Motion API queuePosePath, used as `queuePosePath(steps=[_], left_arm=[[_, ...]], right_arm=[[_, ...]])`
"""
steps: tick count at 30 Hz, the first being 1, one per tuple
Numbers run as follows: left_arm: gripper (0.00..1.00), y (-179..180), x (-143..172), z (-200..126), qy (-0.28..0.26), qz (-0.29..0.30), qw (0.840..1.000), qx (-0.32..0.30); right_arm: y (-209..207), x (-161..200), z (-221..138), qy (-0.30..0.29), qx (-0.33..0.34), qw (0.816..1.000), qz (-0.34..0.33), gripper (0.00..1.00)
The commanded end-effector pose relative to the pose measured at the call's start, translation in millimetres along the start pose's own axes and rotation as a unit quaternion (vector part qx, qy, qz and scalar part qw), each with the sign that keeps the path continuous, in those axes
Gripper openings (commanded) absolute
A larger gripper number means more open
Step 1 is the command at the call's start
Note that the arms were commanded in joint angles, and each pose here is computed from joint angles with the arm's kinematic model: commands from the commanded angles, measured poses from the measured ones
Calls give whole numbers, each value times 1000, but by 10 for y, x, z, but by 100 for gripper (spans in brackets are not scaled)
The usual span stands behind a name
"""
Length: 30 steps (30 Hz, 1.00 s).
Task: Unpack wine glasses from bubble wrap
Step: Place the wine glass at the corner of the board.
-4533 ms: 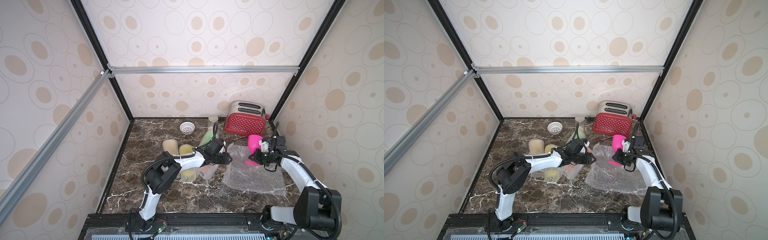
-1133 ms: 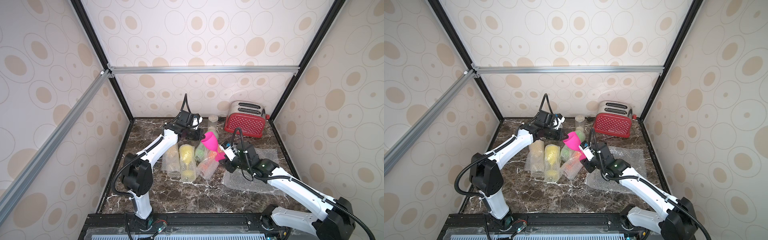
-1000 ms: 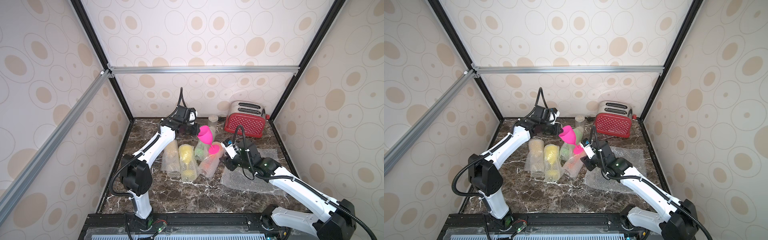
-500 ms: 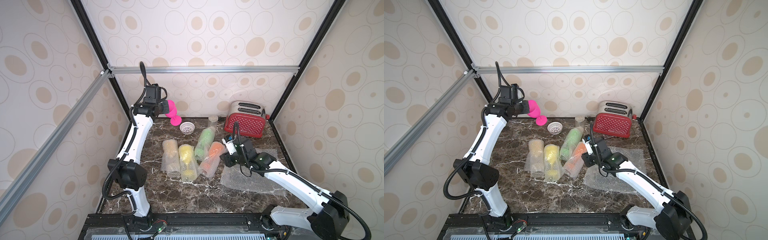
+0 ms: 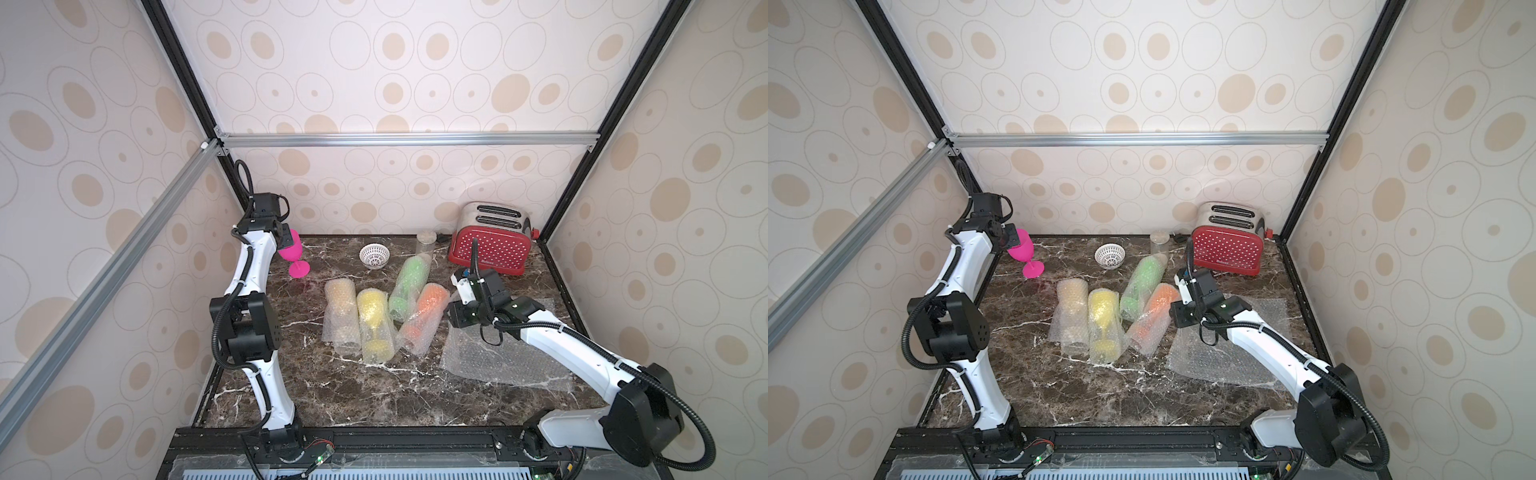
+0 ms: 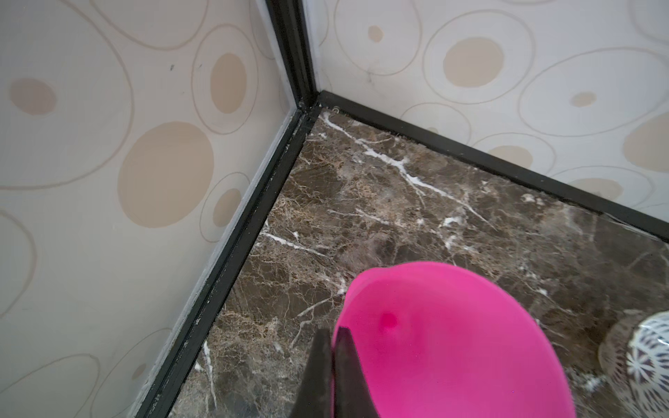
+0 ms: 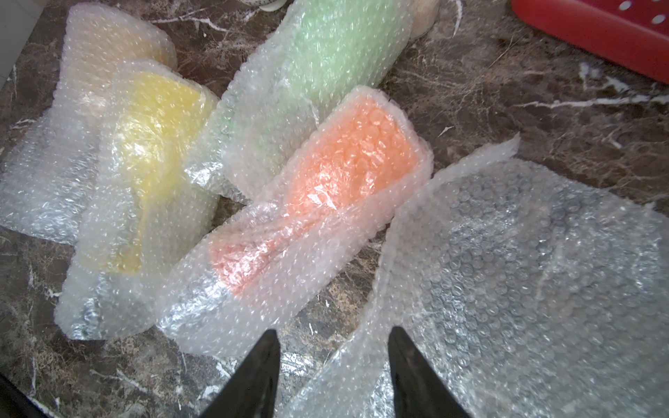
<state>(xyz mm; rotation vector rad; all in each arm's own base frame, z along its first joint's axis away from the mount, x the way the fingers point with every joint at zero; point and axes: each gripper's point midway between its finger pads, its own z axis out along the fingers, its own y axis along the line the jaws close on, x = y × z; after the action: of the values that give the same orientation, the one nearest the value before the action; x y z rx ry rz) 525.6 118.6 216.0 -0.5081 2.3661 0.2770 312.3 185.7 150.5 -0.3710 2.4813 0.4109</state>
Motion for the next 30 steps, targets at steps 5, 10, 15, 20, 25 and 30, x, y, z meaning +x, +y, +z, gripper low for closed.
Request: queuePosePath(steps=[5, 10, 15, 20, 25, 30], left_arm=[[0, 163, -59, 284, -9, 1, 999, -33], [0, 210, -4, 423, -4, 4, 999, -42], [3, 223, 7, 442, 0, 6, 999, -45], [25, 245, 38, 438, 8, 8, 999, -48], [48, 243, -44, 329, 2, 5, 999, -39], [60, 262, -174, 98, -16, 4, 999, -33]], right_arm=[[-18, 54, 125, 26, -9, 999, 23, 50], [-9, 60, 178, 34, -13, 999, 26, 50], [-10, 78, 173, 37, -13, 999, 32, 50], [-16, 98, 160, 43, -10, 998, 38, 51], [-57, 88, 94, 39, 2, 998, 46, 51], [-133, 131, 15, 53, 8, 995, 83, 51]])
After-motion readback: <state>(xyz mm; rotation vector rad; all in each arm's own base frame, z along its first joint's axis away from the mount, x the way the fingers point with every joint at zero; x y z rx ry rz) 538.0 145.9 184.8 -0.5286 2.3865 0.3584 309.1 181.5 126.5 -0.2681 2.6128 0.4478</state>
